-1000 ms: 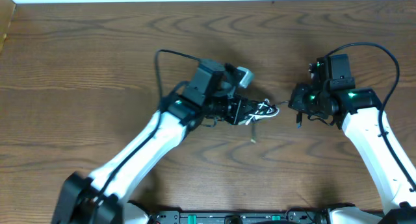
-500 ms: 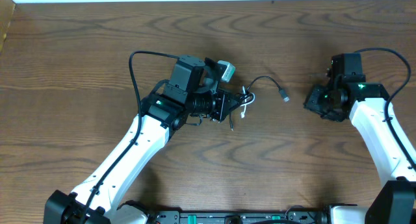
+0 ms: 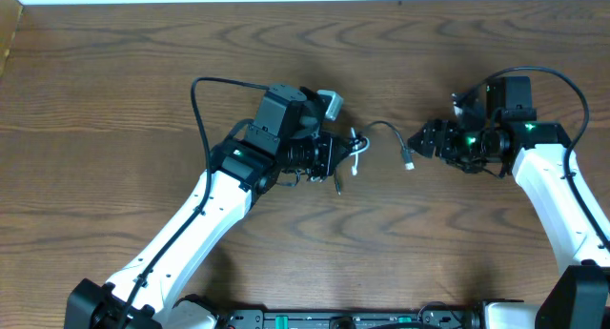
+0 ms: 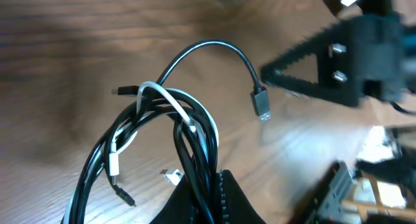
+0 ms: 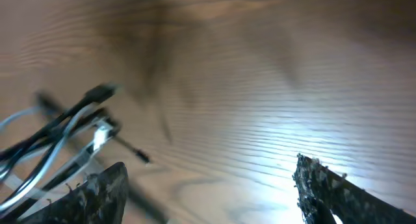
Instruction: Untangle cables
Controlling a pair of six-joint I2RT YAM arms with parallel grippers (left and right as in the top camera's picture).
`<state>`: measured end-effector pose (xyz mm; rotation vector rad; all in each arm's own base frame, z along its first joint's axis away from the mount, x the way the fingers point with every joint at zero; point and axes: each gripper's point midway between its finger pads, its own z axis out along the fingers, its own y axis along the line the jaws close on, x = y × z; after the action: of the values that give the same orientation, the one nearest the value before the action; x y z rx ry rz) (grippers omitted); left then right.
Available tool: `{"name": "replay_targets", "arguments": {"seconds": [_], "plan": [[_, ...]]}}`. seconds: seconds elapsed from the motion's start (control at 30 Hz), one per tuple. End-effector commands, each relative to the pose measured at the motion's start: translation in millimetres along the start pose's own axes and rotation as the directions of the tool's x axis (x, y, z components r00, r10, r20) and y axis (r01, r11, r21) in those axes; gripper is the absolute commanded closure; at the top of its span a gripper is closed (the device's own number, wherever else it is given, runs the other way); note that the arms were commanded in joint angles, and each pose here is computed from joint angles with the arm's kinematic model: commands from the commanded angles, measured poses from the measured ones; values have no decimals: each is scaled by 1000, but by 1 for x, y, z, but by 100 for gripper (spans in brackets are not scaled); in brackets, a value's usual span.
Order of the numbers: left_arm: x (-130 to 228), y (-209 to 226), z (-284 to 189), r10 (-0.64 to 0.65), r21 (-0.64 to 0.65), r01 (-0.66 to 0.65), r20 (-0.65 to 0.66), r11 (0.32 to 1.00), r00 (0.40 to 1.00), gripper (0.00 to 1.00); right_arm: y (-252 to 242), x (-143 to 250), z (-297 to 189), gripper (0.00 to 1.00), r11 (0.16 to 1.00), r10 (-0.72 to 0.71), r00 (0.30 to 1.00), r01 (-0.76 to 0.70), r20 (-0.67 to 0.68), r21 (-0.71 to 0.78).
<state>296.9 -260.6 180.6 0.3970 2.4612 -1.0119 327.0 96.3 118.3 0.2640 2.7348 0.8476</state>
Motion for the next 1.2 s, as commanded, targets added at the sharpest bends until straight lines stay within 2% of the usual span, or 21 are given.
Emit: {"name": "replay_targets", "arguments": {"seconds": [0.0,0.17,0.33,0.63,0.9,1.17], "plan": [[-10,6,-2,-40,-42,42,44,998,998,93,21,3,-1,21,992,-40,999,37,-23,-118],[-11,5,-2,-38,-40,40,49,998,998,93,35,5,2,21,985,-65,997,60,-28,-161],[-15,4,-2,-91,-32,93,63,995,994,92,62,3,5,22,967,-77,997,70,-19,-243],[-30,-2,-3,-146,4,147,123,989,982,93,89,1,16,34,963,31,999,-37,-26,-265],[-32,3,-3,-179,-19,183,140,983,974,93,112,-2,28,38,946,78,996,-84,-33,-314],[-32,4,-4,-179,-22,184,143,983,973,92,124,12,64,48,940,113,986,-145,-119,-310]]}}
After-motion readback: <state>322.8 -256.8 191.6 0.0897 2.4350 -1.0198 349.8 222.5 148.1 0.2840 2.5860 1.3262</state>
